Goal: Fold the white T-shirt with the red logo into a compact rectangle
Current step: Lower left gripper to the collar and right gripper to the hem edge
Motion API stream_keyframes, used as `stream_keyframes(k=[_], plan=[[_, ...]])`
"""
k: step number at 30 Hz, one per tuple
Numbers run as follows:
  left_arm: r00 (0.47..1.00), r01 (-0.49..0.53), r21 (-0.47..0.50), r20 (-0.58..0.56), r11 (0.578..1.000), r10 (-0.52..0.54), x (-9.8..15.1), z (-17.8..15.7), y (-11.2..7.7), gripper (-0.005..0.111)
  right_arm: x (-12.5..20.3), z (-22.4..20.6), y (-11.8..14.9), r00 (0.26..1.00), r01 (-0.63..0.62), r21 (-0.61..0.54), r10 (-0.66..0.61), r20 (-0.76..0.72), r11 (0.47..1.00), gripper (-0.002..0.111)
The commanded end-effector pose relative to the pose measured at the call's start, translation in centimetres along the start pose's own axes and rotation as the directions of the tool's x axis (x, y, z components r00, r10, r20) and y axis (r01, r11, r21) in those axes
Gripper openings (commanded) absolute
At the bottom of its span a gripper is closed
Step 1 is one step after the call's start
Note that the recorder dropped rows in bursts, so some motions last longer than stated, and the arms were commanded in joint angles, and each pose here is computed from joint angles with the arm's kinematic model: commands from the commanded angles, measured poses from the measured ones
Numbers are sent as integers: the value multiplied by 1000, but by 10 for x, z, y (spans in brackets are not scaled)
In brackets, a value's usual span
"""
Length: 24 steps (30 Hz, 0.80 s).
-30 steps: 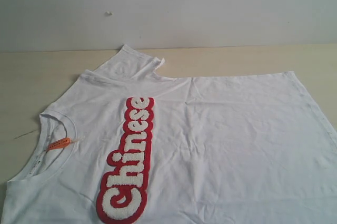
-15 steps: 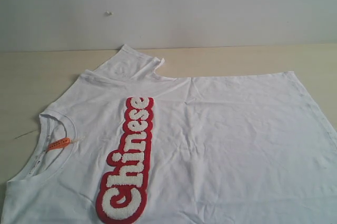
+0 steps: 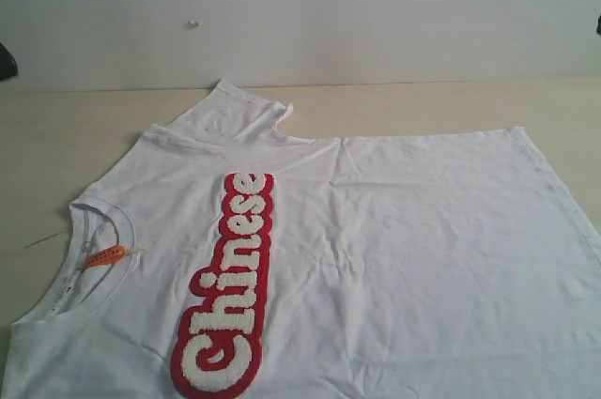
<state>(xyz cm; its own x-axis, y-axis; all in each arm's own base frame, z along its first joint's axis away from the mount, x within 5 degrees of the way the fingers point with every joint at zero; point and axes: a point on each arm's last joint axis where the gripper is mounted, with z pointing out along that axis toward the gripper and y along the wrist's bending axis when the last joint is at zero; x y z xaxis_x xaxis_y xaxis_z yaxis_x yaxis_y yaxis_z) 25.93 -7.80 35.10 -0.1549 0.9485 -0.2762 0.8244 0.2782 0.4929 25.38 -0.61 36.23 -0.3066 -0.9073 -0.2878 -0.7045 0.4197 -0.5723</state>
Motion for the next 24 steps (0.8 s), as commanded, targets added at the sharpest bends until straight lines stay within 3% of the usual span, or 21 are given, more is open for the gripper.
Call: stream_keyframes(k=[1,6,11,16,18,21,22,24], plan=[[986,-149,185,-42,971,160,-3,51,-3,0,2,34,2,996,63,-140,-70,-48,988,0],[971,-196,312,-73,930,229,-1,99,-8,0,4,67,9,988,90,-272,-121,-99,958,0],[968,-190,361,-87,913,236,0,126,-12,1,9,90,17,982,75,-370,-134,-136,926,0],[977,-166,382,-60,909,203,-2,139,-15,32,18,115,34,975,77,-449,-162,-154,890,1],[982,-150,387,-47,910,182,-3,139,-16,44,20,120,37,973,100,-455,-183,-142,885,7],[986,-139,385,-35,912,165,-5,139,-16,76,17,123,42,986,67,-459,-130,-107,886,41],[987,-132,389,-30,912,156,-6,139,-17,91,14,124,43,992,58,-449,-104,-77,891,68],[991,-105,439,-24,892,128,-6,138,-23,104,10,126,44,996,57,-437,-82,-37,898,103]])
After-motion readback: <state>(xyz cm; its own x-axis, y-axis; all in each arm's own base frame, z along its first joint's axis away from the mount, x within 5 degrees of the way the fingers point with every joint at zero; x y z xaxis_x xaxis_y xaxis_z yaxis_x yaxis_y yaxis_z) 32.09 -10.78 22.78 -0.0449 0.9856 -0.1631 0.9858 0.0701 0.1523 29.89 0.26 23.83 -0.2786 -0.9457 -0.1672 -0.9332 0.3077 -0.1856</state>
